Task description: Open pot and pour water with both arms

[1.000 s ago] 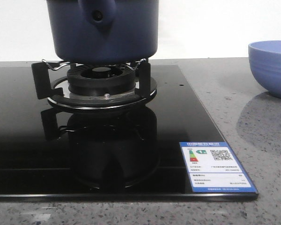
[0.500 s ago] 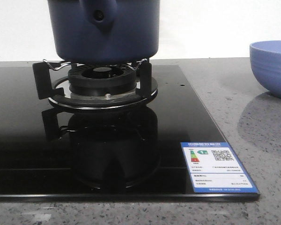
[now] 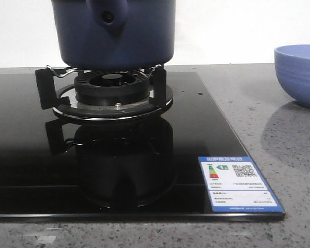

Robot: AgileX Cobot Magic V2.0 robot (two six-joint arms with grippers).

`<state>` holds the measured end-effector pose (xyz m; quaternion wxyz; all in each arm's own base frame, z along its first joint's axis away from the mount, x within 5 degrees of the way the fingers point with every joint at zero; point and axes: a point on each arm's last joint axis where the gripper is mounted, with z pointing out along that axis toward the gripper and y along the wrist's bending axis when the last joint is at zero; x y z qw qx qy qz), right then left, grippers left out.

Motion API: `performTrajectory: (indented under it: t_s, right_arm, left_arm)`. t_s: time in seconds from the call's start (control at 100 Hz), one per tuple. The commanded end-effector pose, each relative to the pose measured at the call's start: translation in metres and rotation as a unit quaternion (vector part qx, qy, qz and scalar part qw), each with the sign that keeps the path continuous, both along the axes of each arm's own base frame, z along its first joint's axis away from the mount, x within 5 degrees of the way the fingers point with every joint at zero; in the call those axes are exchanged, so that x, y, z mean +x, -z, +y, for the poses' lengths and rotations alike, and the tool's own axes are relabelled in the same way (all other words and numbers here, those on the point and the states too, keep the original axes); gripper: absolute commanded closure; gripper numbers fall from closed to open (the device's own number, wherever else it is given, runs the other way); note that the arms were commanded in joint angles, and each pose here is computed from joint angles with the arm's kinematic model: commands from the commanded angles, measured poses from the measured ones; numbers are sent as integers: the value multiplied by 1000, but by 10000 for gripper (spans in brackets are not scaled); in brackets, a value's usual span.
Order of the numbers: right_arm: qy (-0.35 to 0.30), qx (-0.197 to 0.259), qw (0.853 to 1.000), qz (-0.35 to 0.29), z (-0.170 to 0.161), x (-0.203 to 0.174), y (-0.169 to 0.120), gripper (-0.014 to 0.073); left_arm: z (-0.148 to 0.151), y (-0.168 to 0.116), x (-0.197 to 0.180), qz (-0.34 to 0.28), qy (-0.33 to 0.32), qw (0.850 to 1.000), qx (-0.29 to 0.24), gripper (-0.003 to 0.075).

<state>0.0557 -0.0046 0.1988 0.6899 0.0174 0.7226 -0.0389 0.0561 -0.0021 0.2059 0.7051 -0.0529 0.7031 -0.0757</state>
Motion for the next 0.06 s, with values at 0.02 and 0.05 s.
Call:
performTrajectory:
  t_s: [0.02,0.05]
  right_arm:
    - [2,-8,1000,-28,0,0,2,658]
    - [2,-8,1000,-28,0,0,2,658]
  left_arm:
    - [1,3,-1,-36,-1,999,-10,741]
    - [1,3,-1,-36,-1,999,-10,741]
